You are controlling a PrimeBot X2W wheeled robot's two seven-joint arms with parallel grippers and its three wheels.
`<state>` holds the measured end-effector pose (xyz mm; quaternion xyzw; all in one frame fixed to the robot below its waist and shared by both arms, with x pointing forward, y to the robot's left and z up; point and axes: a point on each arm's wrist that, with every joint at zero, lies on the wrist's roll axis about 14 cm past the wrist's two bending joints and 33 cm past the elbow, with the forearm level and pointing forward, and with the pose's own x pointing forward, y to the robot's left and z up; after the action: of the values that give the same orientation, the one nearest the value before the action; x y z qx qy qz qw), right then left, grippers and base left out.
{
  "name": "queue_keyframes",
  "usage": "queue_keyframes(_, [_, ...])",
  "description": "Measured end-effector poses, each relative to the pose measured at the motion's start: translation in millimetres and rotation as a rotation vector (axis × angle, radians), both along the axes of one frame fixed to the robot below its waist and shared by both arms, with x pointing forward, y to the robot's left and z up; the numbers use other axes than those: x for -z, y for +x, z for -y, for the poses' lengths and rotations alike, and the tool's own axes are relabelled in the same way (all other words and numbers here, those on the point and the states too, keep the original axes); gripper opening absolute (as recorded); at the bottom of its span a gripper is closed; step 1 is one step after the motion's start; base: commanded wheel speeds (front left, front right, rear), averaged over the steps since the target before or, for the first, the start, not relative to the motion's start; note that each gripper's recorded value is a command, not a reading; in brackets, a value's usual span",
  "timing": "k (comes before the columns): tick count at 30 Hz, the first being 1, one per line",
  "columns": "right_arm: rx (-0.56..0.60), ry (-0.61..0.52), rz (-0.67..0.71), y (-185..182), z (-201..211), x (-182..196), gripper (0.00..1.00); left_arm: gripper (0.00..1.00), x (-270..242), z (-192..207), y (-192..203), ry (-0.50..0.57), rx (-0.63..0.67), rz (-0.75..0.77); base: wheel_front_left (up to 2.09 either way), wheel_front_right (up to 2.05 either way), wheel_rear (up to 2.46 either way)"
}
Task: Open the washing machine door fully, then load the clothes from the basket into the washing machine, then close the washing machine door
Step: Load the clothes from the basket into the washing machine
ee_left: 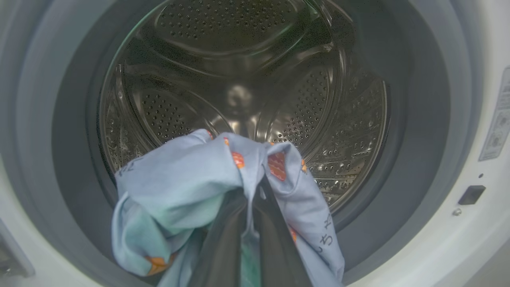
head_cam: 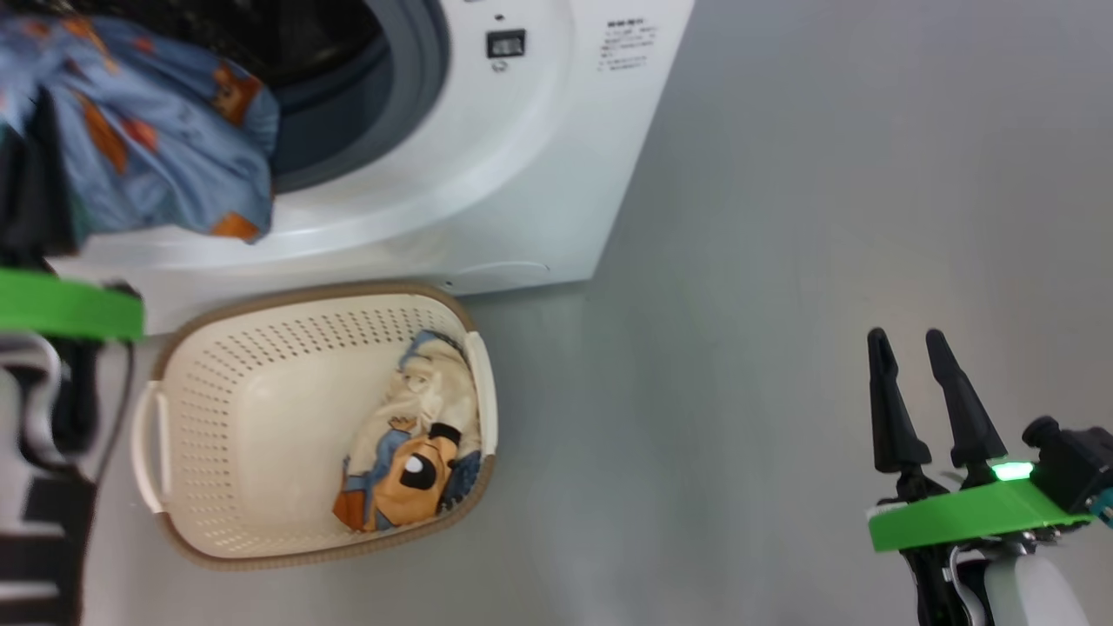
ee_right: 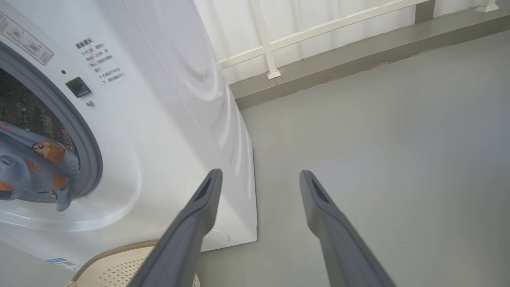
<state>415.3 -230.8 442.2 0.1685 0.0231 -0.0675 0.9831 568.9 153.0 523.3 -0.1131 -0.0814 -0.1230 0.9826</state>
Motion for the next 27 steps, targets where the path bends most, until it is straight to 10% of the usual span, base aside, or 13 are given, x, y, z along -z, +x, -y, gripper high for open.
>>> queue_keyframes(15, [0.042, -0.015, -0.048, 9.1, 15.1, 19.4, 1.00, 0.00, 50.4, 37.0, 97.0, -0.027, 0.054, -0.144, 0.00, 0.00, 0.00])
queue_keyframes(24, [0.082, -0.009, -0.058, 6.9, 27.6, 22.7, 1.00, 0.00, 2.7, 37.6, 132.2, -0.064, 0.032, 0.019, 0.00, 0.00, 0.00])
queue_keyframes(25, [0.085, -0.009, -0.057, 7.1, 28.7, 22.1, 1.00, 0.38, 4.7, 37.7, 133.2, -0.063, 0.029, 0.017, 0.00, 0.00, 0.00])
queue_keyframes(26, [0.088, -0.011, -0.058, 6.3, 29.7, 22.4, 1.00, 0.97, 9.3, 39.7, 133.3, -0.057, 0.032, 0.008, 0.00, 0.00, 0.00])
queue_keyframes(27, [0.090, -0.012, -0.059, 5.7, 30.5, 22.4, 1.00, 1.00, 15.2, 42.9, 132.4, -0.044, 0.040, -0.005, 0.00, 0.00, 0.00])
